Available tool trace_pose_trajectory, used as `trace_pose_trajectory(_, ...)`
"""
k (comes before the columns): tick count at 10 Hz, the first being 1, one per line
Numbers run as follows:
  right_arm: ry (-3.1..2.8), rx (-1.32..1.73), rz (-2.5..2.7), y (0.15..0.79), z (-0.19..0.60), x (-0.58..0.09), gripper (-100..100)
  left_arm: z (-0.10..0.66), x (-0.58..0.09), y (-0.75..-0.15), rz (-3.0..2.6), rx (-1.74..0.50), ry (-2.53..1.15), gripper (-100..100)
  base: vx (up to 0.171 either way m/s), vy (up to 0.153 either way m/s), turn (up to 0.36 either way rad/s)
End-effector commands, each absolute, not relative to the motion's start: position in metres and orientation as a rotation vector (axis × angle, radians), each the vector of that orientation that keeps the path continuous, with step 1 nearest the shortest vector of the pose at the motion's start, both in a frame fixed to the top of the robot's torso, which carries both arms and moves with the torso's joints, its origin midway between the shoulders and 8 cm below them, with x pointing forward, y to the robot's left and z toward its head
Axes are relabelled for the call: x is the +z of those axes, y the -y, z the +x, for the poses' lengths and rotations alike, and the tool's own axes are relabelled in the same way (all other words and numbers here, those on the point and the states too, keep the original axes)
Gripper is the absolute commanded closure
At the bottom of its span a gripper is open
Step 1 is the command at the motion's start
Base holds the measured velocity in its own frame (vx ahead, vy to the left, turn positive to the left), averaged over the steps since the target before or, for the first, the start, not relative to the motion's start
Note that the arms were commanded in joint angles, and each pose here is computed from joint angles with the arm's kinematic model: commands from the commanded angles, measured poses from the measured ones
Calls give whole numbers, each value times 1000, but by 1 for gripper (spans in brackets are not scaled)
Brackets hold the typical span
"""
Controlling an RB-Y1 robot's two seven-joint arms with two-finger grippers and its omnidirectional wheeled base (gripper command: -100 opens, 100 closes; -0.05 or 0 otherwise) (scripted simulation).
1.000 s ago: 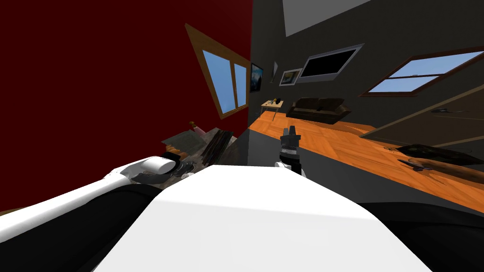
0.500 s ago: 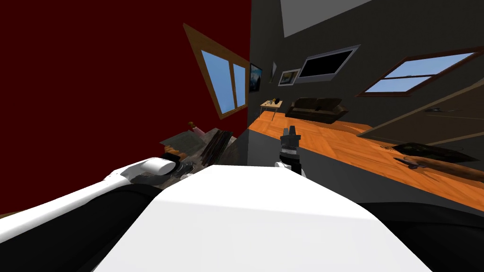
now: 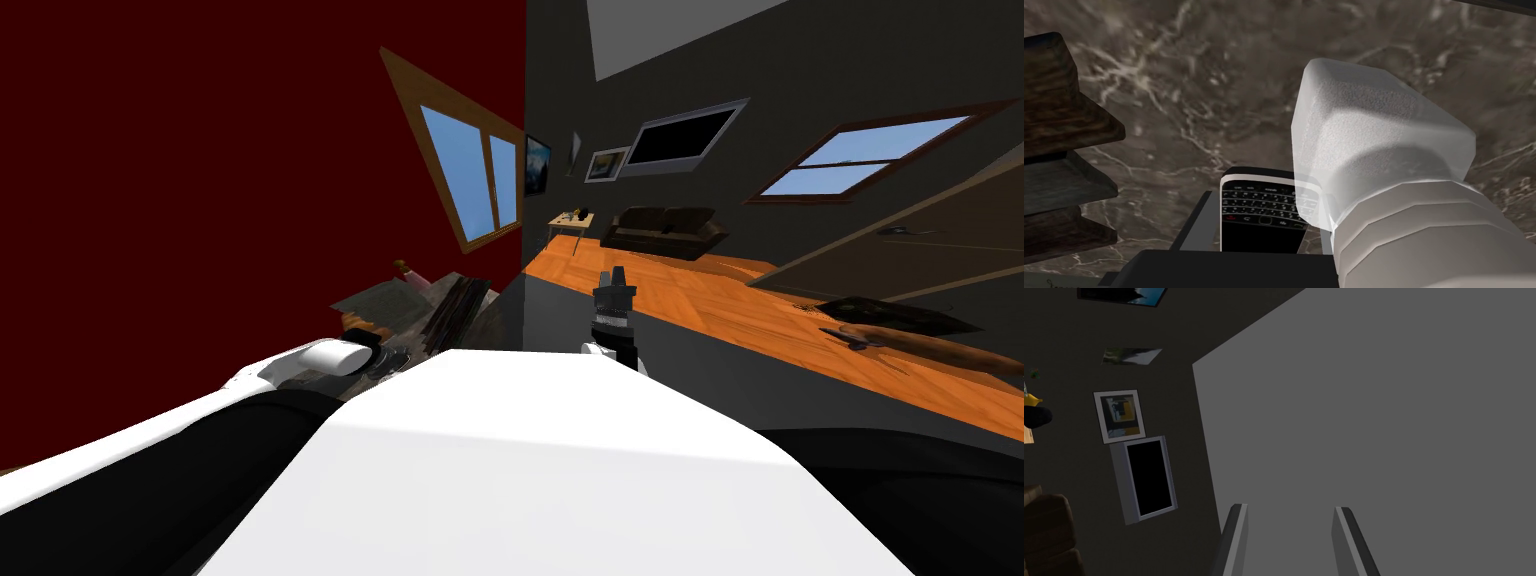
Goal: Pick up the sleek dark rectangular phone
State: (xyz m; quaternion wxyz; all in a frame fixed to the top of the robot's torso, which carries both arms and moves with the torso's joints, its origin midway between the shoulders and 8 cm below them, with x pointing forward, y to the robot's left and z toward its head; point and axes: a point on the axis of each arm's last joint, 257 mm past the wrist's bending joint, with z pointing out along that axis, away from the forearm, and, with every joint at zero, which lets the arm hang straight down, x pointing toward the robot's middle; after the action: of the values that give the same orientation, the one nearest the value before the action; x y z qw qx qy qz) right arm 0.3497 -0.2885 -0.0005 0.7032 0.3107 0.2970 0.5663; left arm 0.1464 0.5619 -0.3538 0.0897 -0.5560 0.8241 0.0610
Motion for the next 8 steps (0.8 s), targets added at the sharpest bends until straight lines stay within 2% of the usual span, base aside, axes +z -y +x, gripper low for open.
trace_pose_trajectory(1, -661, 1260, 691, 289, 350, -1, 0, 146, -354, -562, -1653, 182, -2451, 100, 0, 0, 0)
trace_pose_trajectory(3, -661, 1260, 691, 289, 350, -1, 0, 146, -354, -562, -1655, 181, -2449, 100, 0, 0, 0)
trace_pose_trajectory(4, -661, 1260, 691, 289, 350, -1, 0, 146, -354, -562, -1656, 181, -2449, 0, 0, 0, 0)
trace_pose_trajectory(5, -661, 1260, 691, 289, 350, -1, 0, 157, -343, -558, -1637, 172, -2459, 100, -15, -5, 147)
trace_pose_trajectory(7, -661, 1260, 691, 289, 350, -1, 0, 160, -340, -557, -1630, 170, -2462, 100, -21, -9, 88)
trace_pose_trajectory(8, -661, 1260, 691, 289, 350, -1, 0, 160, -339, -557, -1631, 171, -2462, 0, 0, 0, 0)
